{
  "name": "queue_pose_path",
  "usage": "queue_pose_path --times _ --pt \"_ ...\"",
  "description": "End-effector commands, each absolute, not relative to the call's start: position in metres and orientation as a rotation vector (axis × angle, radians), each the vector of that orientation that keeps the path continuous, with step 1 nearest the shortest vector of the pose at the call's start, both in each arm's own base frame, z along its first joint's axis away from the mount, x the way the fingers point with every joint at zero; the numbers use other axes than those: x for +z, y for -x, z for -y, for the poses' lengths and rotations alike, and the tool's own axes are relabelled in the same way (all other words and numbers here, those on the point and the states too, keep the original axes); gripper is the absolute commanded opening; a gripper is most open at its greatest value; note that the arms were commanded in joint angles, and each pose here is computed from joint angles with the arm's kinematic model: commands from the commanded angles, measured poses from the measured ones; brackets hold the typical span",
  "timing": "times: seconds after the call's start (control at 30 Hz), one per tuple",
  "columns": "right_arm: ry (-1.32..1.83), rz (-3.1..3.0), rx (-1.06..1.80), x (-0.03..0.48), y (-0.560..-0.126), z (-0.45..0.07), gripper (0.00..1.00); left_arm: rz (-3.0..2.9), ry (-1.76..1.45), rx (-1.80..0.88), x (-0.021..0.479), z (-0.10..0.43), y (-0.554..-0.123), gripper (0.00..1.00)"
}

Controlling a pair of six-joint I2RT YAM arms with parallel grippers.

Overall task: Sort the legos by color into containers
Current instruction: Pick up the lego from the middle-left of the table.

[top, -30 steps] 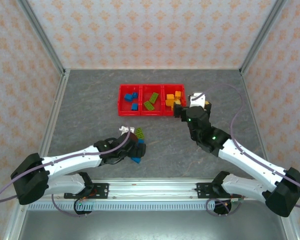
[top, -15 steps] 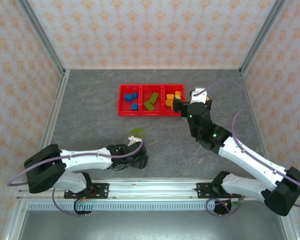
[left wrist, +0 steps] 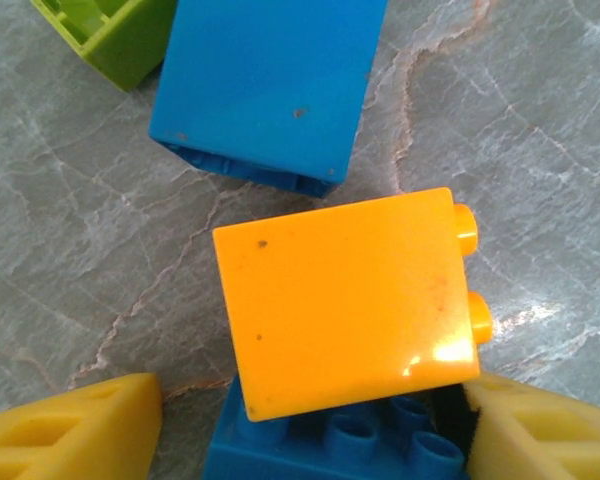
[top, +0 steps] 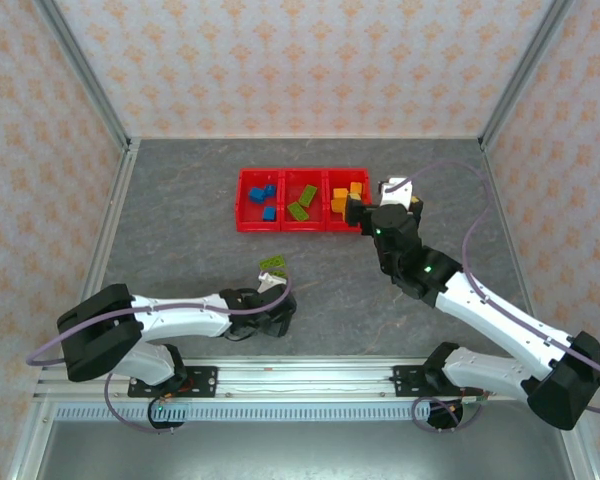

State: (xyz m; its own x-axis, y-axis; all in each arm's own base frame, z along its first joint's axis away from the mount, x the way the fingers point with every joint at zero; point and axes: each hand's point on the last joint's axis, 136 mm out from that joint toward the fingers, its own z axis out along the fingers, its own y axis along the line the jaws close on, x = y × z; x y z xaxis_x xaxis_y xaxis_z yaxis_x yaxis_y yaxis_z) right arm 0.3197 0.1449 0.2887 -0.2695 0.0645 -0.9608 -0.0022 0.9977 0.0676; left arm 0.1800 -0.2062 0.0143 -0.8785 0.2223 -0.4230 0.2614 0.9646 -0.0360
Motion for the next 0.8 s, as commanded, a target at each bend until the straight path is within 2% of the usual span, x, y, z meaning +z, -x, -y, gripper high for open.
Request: queue_pose_path --times 0.0,0.2,0.4,0.6,0.7,0.77 --pt "-0.098 -1.829 0.046 0.297 -0.319 -0.135 1.0 -2.684 -0.389 -0.068 0.013 0.205 -0.182 0.61" --pt "-0.104 -1.826 0.028 0.296 -0.317 -0.131 1.0 -2.646 -0.4 -0.032 0.029 0.207 -0.184 0.49" --pt "-0.107 -1.816 0.024 0.3 -0.318 -0.129 1.0 -2.58 -0.329 -0.116 0.06 0.209 -0.189 0.39" --pt "-0.107 -1.811 0.017 0.301 -0.318 -0.129 1.0 -2.375 -0.216 -0.296 0.128 0.208 -0.201 0.36" --pt "-0.11 -1.806 0.016 0.302 -0.319 -0.128 1.0 -2.208 -0.128 -0.343 0.181 0.2 -0.215 0.36" --pt "-0.111 -1.803 0.014 0.304 -0.319 -0.128 1.0 -2.068 -0.021 -0.285 0.224 0.181 -0.229 0.4"
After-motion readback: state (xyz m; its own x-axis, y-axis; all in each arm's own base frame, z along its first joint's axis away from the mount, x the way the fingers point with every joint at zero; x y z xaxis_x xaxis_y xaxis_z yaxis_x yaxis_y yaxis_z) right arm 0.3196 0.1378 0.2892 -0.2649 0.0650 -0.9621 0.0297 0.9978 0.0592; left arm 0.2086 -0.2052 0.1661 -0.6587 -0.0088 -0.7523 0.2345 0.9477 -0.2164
